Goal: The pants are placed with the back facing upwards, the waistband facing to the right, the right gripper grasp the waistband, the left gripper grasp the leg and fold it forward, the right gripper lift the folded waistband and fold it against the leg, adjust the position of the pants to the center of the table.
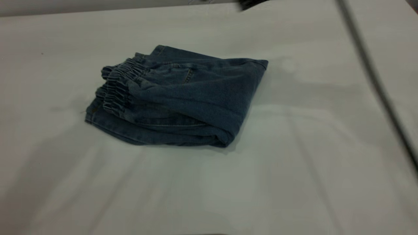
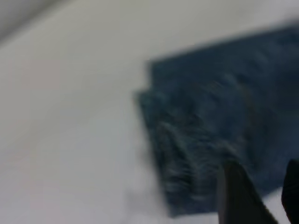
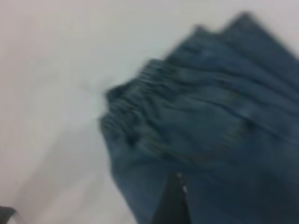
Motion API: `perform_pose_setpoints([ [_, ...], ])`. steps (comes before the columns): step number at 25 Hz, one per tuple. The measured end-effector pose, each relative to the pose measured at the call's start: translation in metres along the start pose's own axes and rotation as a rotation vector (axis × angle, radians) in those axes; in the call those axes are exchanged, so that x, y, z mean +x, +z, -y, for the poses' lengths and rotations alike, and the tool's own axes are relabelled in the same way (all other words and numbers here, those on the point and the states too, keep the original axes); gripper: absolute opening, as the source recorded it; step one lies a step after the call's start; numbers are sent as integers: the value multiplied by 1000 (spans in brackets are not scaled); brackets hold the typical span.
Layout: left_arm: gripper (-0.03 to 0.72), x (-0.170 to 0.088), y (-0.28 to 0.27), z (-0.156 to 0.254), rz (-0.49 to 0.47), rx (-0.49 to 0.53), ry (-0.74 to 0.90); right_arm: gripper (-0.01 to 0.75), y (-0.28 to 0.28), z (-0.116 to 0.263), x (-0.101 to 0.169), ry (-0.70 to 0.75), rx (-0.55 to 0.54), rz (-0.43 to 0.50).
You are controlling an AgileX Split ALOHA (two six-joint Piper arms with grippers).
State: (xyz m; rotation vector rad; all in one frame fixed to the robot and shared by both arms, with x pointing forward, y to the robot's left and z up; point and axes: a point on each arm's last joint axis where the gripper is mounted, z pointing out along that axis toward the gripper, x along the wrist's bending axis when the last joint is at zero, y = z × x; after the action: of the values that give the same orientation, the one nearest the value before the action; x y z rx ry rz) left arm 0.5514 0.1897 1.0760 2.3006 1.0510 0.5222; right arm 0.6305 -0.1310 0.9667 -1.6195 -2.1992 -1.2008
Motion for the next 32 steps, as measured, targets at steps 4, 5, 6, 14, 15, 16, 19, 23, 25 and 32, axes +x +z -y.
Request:
perform_pose_setpoints([
  [4, 334, -22, 61, 10, 129, 108, 157, 517, -42, -6, -17, 35, 21, -21],
  [5, 372, -23, 78, 13, 135, 124, 175, 515, -48, -7, -18, 37, 22, -30],
  [6, 404, -25, 94, 17, 138, 139, 179, 512, -52, -7, -20, 42, 27, -37],
  [14, 526, -28, 182, 63, 175, 284, 217, 511, -57, -6, -21, 48, 47, -57],
  [15, 525, -28, 189, 68, 178, 295, 225, 511, -57, -6, -21, 48, 50, -60],
  [16, 523, -29, 197, 74, 179, 305, 225, 511, -57, -5, -20, 48, 53, -63],
  [19, 513, -29, 212, 84, 168, 317, 209, 511, -57, -4, -19, 49, 71, -79],
  [23, 503, -30, 218, 88, 154, 333, 116, 511, -58, -2, -18, 49, 89, -97],
  [25, 500, -31, 221, 89, 146, 346, 42, 511, -58, -2, -17, 49, 94, -101],
  [32, 496, -41, 223, 92, 126, 415, -235, 511, -58, -1, -17, 48, 101, -107],
])
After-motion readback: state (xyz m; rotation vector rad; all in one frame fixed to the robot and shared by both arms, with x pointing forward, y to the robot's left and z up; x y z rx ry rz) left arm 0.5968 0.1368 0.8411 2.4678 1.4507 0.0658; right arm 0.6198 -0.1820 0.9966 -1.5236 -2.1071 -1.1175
